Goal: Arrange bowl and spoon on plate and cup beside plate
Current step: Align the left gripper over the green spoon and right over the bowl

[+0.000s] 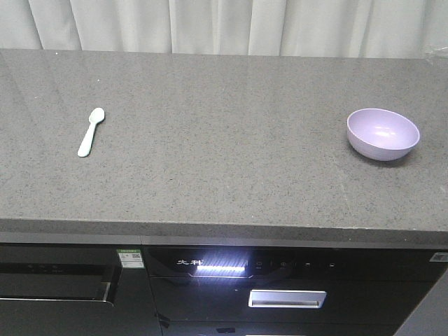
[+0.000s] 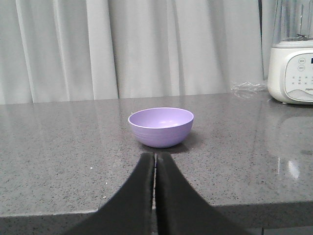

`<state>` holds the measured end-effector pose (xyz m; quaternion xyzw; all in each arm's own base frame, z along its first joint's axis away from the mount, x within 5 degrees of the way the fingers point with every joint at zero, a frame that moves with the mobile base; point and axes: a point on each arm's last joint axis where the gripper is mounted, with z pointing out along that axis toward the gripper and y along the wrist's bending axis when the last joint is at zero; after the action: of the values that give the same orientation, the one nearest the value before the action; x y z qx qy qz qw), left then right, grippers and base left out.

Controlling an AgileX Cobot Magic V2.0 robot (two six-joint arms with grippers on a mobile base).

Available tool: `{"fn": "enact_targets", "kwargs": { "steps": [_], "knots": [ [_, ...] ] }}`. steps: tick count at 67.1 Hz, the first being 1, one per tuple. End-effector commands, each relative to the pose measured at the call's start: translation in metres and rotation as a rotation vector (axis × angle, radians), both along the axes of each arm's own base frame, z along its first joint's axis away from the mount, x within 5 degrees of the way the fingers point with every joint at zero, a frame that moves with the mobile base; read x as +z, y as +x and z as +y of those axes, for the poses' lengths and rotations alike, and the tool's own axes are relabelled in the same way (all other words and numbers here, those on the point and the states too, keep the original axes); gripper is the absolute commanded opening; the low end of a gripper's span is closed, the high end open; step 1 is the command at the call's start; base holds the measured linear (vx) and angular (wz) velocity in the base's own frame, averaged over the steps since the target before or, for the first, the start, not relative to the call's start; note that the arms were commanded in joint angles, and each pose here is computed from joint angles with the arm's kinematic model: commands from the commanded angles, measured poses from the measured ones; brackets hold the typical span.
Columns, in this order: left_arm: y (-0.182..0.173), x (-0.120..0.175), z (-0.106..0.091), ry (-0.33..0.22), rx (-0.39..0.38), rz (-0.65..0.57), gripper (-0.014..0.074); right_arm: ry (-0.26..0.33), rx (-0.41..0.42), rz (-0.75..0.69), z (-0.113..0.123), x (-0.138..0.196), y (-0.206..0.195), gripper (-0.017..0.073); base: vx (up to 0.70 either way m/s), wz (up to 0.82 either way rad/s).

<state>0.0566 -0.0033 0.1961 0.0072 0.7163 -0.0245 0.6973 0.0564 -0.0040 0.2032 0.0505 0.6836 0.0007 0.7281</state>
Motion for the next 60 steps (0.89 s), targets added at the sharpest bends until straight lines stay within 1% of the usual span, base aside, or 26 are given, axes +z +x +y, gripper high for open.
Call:
{"fn": "enact_targets", "kwargs": {
  "steps": [1, 60],
  "knots": [
    [-0.0001, -0.0008, 0.0014, -0.012, 0.014, -0.068, -0.0006, -0.02, -0.024, -0.071, -0.0018, 0.0042, -0.0011, -0.0001, 0.04, 0.0],
    [-0.0001, -0.0008, 0.0014, -0.012, 0.014, -0.068, -0.0006, -0.02, -0.024, -0.071, -0.0018, 0.0042, -0.0011, -0.0001, 0.04, 0.0]
  ]
}}
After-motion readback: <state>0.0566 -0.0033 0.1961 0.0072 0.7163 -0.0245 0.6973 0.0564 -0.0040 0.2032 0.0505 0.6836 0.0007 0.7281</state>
